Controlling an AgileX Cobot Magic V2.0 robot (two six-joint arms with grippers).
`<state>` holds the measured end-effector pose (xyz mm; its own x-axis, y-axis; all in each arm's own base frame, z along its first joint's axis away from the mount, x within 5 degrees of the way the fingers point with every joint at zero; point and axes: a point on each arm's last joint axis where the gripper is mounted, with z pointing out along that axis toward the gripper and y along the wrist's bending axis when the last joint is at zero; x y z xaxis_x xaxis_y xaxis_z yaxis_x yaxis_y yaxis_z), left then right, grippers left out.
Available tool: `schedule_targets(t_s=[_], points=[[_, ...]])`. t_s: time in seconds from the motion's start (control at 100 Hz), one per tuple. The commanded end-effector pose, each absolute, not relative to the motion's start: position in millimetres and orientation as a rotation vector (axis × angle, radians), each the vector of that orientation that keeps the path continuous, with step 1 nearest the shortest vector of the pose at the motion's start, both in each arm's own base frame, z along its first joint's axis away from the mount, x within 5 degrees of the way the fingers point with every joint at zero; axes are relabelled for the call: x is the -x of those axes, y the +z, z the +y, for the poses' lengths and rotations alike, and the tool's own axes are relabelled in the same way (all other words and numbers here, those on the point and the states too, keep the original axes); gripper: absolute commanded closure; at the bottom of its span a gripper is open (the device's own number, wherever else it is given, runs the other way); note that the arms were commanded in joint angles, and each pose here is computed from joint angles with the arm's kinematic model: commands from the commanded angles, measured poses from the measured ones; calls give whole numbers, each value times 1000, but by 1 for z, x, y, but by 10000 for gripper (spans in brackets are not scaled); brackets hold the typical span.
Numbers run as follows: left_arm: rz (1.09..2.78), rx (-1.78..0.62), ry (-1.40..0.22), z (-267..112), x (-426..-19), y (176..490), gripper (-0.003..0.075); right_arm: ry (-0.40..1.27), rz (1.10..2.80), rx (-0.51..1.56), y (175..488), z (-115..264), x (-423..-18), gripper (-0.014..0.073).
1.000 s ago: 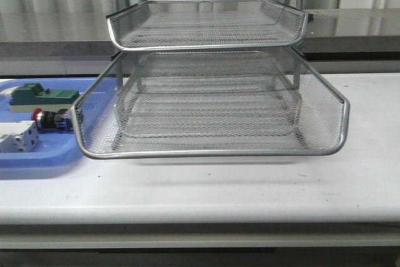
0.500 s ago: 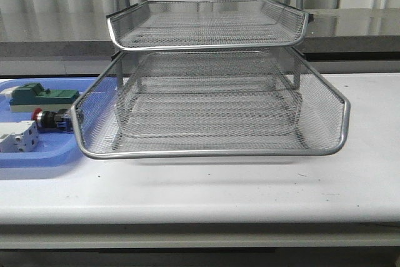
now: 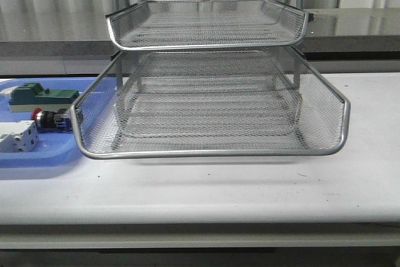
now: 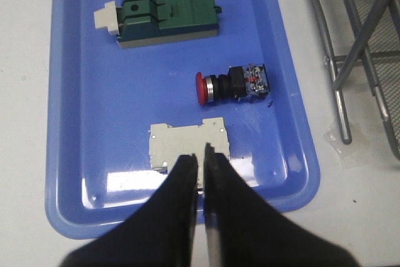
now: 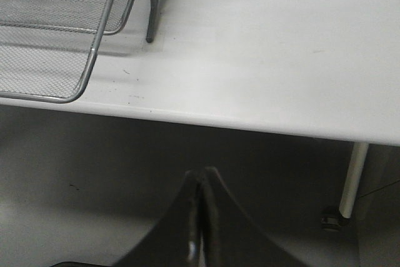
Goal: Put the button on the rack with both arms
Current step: 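Move the left gripper above the blue tray toward the red button, then lower the left gripper and grasp the red push button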
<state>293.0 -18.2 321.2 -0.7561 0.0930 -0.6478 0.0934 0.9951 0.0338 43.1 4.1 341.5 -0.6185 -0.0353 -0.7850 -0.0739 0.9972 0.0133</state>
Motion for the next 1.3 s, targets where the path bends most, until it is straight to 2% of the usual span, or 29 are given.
schedule_targets(t_s=[0.0,0.13,0.18,0.22,0.57,0.75,1.01,1.29], points=[[2355,-143,-1,-18,-296,337,535,47,2156,73,355,4,-45,665],[2363,-143,-1,-18,-296,336,215,47,2156,73,355,4,-45,665],[2361,-143,-1,-18,-296,336,139,47,2156,73,355,4,-45,665],[2355,-143,-1,-18,-297,337,107,47,2156,73,355,4,-45,665],[2351,-154,-6,-19,-299,335,103,47,2156,73,355,4,-45,665],[2387,-369,84,-20,-316,336,103,47,2156,73,355,4,-45,665],[2456,-744,172,-24,-373,336,103,47,2156,73,355,4,-45,665],[2447,-1149,122,-33,-422,311,103,47,2156,73,355,4,-45,665]])
